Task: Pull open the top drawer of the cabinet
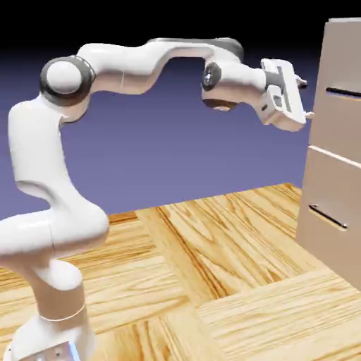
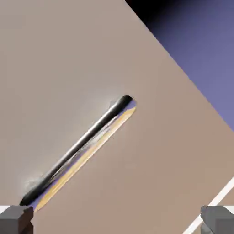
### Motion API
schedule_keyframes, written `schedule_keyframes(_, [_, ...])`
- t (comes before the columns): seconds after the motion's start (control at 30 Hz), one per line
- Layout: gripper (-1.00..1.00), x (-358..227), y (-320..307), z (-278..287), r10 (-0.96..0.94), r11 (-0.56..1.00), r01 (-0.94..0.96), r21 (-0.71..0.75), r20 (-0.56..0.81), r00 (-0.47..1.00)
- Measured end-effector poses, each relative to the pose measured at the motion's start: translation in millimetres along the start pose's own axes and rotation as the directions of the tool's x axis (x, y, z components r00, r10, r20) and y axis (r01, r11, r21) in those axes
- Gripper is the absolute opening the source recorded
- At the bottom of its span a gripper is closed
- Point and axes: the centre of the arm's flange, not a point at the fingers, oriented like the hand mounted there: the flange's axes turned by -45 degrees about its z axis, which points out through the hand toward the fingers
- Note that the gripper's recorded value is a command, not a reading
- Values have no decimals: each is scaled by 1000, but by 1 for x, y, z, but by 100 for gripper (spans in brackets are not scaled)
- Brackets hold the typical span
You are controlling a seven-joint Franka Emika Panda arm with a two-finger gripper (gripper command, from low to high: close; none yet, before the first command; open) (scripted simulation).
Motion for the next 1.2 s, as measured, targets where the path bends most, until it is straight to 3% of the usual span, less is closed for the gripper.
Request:
schedule_keyframes(0.33, [0,-9,4,51,333,937,-332,105,13,943])
schedule_keyframes(0.63, [0,-1,-3,84,631,749,-629,210,63,773])
schedule_keyframes(0.97, [0,4,-14,133,633,747,-631,211,64,771])
schedule_keyframes(1.0, [-100,4,-14,133,633,747,-631,211,64,771])
schedule_keyframes(1.2, [-100,2,-9,109,633,747,-631,211,64,771])
